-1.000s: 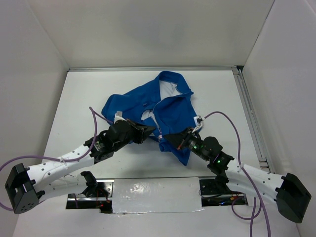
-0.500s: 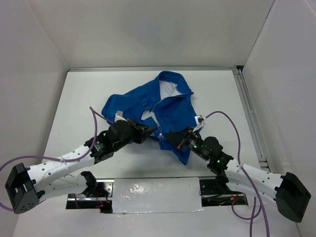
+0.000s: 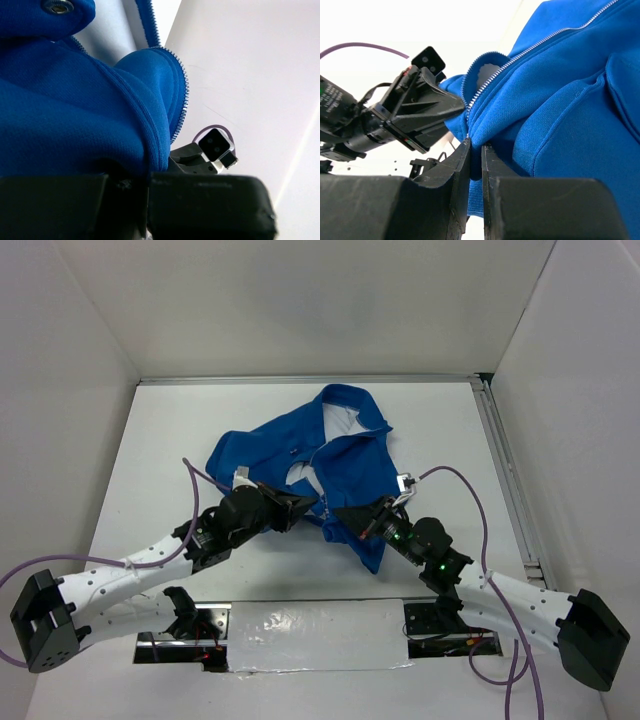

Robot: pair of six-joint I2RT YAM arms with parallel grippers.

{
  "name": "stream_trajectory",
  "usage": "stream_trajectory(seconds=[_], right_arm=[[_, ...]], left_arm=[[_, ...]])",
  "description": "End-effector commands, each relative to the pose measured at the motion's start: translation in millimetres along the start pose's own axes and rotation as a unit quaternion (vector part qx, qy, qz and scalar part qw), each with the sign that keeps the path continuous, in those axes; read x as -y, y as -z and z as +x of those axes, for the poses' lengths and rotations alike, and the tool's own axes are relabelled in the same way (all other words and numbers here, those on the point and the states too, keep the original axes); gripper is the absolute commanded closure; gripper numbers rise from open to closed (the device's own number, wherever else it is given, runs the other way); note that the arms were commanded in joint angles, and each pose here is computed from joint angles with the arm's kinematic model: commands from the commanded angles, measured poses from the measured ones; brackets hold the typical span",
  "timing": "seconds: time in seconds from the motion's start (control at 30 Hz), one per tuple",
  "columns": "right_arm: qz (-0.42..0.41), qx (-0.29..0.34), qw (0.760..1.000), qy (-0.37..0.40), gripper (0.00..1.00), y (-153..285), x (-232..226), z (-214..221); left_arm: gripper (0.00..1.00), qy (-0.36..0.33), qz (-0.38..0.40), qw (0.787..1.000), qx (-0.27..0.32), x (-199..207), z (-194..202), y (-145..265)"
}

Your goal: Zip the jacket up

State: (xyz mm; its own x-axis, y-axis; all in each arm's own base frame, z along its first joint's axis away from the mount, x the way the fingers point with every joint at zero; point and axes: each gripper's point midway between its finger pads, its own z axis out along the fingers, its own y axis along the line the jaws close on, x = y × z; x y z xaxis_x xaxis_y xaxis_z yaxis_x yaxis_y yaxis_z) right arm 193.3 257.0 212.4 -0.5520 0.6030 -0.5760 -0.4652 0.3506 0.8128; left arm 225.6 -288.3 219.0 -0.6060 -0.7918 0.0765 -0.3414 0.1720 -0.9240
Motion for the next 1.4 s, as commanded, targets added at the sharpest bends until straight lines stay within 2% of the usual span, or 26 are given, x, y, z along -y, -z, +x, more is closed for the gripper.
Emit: stream_trajectory(seconds=[0.0,0.2,0.53,0.9,1.07,1.13,1.17,1.23,1.3,1.33,1.37], right_arm=[[-0.098,0.065,0.993,-0.023,1.0,3.3,-52.8,-38.5],[-0.102,0.069,0.992,-0.038,1.0,5.8,-51.4,-41.4],[-0.1,0.008,0.995,-0.001,1.0,7.7,-47.2,-20.8],[-0.096,0.052,0.994,-0.013,1.0,18.1,-43.0,-35.9],[-0.079,0.03,0.996,-0.006,1.0,14.2,-35.0,-27.5],[-0.041,0.01,0.999,0.001,1.0,10.6,-19.2,-18.7],[0.011,-0.024,0.999,0.024,1.0,6.7,-0.2,-8.1],[0.064,-0.047,0.996,0.046,1.0,5.7,18.5,-2.0],[0.125,-0.104,0.984,0.075,1.0,12.2,45.4,19.7],[0.159,-0.106,0.978,0.083,1.0,13.6,57.9,21.1],[0.19,-0.138,0.968,0.089,1.0,16.9,72.6,34.1]], left_arm=[[1.0,-0.023,0.023,0.999,-0.021,6.1,7.7,5.1],[1.0,-0.051,0.056,0.996,-0.038,9.3,14.3,5.3],[1.0,-0.113,0.115,0.986,-0.053,25.6,21.6,10.9],[1.0,-0.121,0.13,0.982,-0.07,27.5,24.1,12.2],[1.0,-0.129,0.142,0.979,-0.073,29.9,24.6,13.2],[1.0,-0.145,0.137,0.978,-0.064,28.1,21.1,12.9],[1.0,-0.152,0.132,0.978,-0.062,27.2,19.6,13.5],[1.0,-0.203,0.098,0.973,-0.057,12.6,16.1,12.2],[1.0,-0.263,0.067,0.961,-0.056,-6.9,11.5,12.5],[1.0,-0.275,0.027,0.959,-0.065,-29.1,9.2,13.0],[1.0,-0.282,0.003,0.957,-0.072,-45.2,8.1,14.7]])
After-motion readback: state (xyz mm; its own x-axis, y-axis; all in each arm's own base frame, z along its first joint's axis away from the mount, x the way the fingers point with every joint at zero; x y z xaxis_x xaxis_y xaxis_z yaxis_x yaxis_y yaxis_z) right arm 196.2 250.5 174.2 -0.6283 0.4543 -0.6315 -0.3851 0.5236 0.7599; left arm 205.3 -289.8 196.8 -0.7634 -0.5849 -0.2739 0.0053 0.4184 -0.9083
